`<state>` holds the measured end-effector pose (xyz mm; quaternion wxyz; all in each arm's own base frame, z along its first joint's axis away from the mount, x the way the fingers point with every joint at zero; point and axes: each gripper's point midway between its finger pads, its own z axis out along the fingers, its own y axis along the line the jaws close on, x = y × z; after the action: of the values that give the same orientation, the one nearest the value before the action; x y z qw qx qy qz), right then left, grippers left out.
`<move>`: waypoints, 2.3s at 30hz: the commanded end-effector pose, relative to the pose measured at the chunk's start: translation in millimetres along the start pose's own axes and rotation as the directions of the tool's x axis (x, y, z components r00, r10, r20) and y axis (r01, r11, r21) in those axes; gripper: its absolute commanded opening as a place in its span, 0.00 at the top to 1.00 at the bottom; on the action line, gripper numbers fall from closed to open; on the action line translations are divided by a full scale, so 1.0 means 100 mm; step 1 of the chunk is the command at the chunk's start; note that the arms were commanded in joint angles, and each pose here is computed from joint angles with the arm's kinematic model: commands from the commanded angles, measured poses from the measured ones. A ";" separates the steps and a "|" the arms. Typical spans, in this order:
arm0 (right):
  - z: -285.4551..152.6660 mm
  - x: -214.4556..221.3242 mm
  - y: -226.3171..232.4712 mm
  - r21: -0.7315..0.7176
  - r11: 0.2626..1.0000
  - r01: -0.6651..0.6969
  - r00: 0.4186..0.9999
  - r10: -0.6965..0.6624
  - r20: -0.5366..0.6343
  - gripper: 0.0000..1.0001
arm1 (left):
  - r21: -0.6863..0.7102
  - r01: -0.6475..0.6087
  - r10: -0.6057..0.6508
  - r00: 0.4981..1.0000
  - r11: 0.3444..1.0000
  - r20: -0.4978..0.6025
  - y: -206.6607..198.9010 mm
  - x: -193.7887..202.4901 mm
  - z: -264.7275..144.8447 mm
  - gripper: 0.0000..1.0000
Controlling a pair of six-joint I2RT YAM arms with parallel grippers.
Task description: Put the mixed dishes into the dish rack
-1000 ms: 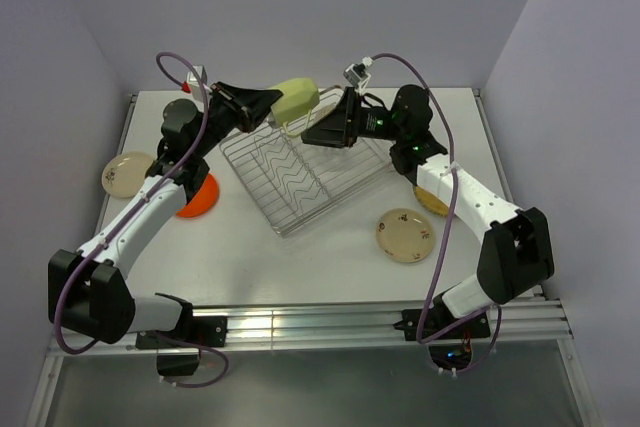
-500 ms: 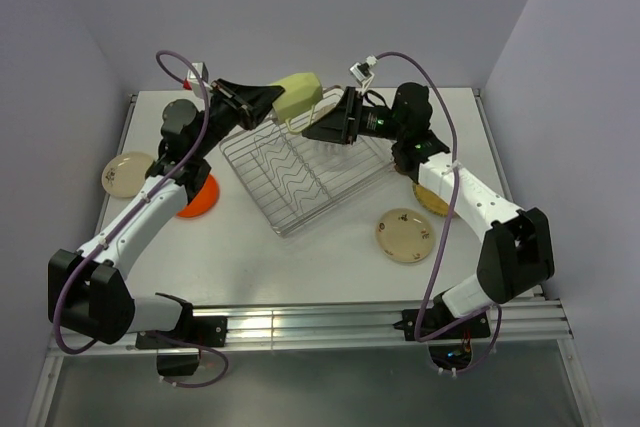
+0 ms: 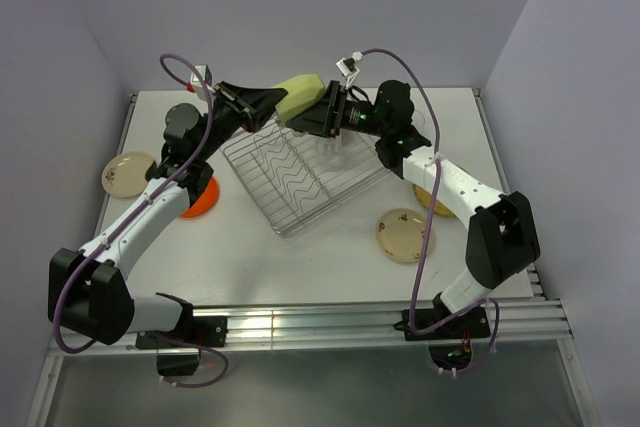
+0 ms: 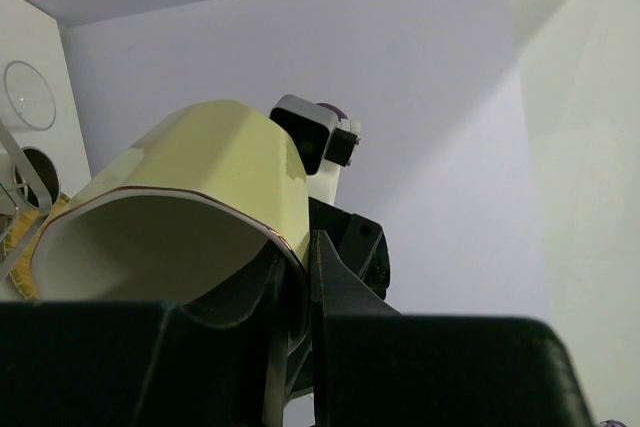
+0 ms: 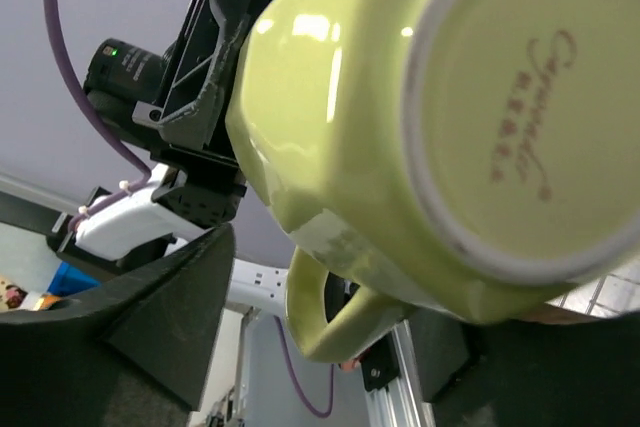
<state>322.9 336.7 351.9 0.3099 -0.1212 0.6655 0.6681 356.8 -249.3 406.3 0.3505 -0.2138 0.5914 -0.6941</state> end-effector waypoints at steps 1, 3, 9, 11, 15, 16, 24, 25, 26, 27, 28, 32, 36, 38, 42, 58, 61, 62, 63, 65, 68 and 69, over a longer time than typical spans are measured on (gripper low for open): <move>0.05 -0.21 0.20 -0.037 0.995 0.095 0.994 -0.093 0.054 0.29 | 0.211 -0.058 0.060 0.998 0.976 -0.002 -0.67 0.08 -0.15 1.00; 0.06 -0.22 0.18 -0.034 0.995 0.097 0.994 -0.095 0.057 0.33 | 0.203 -0.066 0.068 0.998 0.977 -0.004 -0.65 0.09 -0.14 1.00; 0.07 -0.20 0.15 -0.045 0.995 0.089 0.995 -0.087 0.055 0.61 | 0.187 -0.072 0.076 0.997 0.980 -0.015 -0.58 0.11 -0.11 1.00; 0.07 -0.21 0.16 -0.054 0.994 0.097 0.994 -0.094 0.052 0.80 | 0.188 -0.077 0.082 0.996 0.979 -0.024 -0.57 0.12 -0.11 1.00; 0.05 -0.23 0.16 -0.062 0.991 0.120 0.992 -0.117 0.048 1.00 | 0.192 -0.090 0.099 0.994 0.977 -0.037 -0.53 0.15 -0.12 0.99; 0.04 -0.23 0.16 -0.065 0.990 0.128 0.991 -0.126 0.043 1.00 | 0.200 -0.098 0.108 0.993 0.975 -0.038 -0.53 0.16 -0.13 0.94; -0.11 -0.25 0.08 -0.039 0.977 0.210 0.977 -0.209 0.033 1.00 | 0.146 -0.182 0.187 0.982 0.972 -0.025 -0.40 0.15 -0.14 0.35; -0.13 -0.26 0.05 -0.028 0.973 0.230 0.973 -0.229 0.033 1.00 | 0.106 -0.207 0.210 0.977 0.973 -0.025 -0.32 0.14 -0.13 0.32; -0.17 -0.28 0.07 -0.024 0.970 0.243 0.969 -0.242 0.038 1.00 | 0.099 -0.227 0.230 0.973 0.969 -0.017 -0.37 0.12 -0.13 0.30; -0.18 -0.28 0.06 -0.021 0.968 0.250 0.968 -0.249 0.038 1.00 | 0.080 -0.246 0.247 0.969 0.966 -0.014 -0.35 0.11 -0.13 0.29; -0.22 -0.30 0.01 -0.004 0.965 0.262 0.964 -0.261 0.039 1.00 | 0.062 -0.294 0.294 0.956 0.954 0.008 -0.34 0.07 -0.13 0.27; -0.37 -0.35 -0.10 0.058 0.948 0.314 0.948 -0.316 0.036 1.00 | -0.124 -0.390 0.399 0.915 0.912 0.055 -0.21 -0.10 -0.24 0.25; -0.57 -0.43 -0.35 0.179 0.894 0.411 0.908 -0.418 0.006 1.00 | -0.361 -0.451 0.510 0.856 0.816 0.085 0.06 -0.34 -0.50 0.25; -0.69 -0.45 -0.50 0.269 0.867 0.420 0.902 -0.432 -0.016 1.00 | -0.474 -0.451 0.552 0.828 0.757 0.094 0.22 -0.45 -0.70 0.27; -0.97 -0.50 -0.90 0.465 0.717 0.520 0.838 -0.534 -0.112 1.00 | -0.651 -0.386 0.557 0.828 0.653 0.068 0.73 -0.49 -1.13 0.29; -1.57 -0.60 -1.91 0.849 0.358 0.388 0.856 -0.481 -0.188 1.00 | -0.737 -0.325 0.469 0.883 0.593 -0.012 1.60 -0.22 -1.56 0.29; -1.56 -0.57 -2.02 0.869 0.341 0.359 0.869 -0.463 -0.177 1.00 | -0.749 -0.308 0.458 0.889 0.587 -0.008 1.69 -0.20 -1.62 0.29; -1.57 -0.56 -2.09 0.880 0.321 0.350 0.873 -0.452 -0.182 1.00 | -0.753 -0.304 0.455 0.891 0.584 -0.007 1.71 -0.19 -1.63 0.29; -1.55 -0.55 -2.12 0.883 0.323 0.339 0.878 -0.445 -0.175 1.00 | -0.753 -0.296 0.449 0.894 0.587 -0.001 1.72 -0.19 -1.64 0.29; -1.55 -0.52 -2.23 0.893 0.313 0.322 0.890 -0.423 -0.173 1.00 | -0.761 -0.289 0.440 0.898 0.581 -0.005 1.79 -0.17 -1.67 0.29; -1.56 -0.50 -2.36 0.904 0.300 0.305 0.901 -0.400 -0.171 1.00 | -0.764 -0.286 0.436 0.900 0.578 -0.007 1.81 -0.16 -1.68 0.29; -1.54 -0.50 -2.37 0.903 0.301 0.307 0.901 -0.398 -0.173 1.00 | -0.766 -0.285 0.438 0.899 0.577 -0.004 1.81 -0.17 -1.69 0.29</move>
<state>427.3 151.2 132.0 0.4150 -0.0666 0.9011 0.1064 286.7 -134.7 186.9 0.4013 -0.2729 0.8316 -0.2700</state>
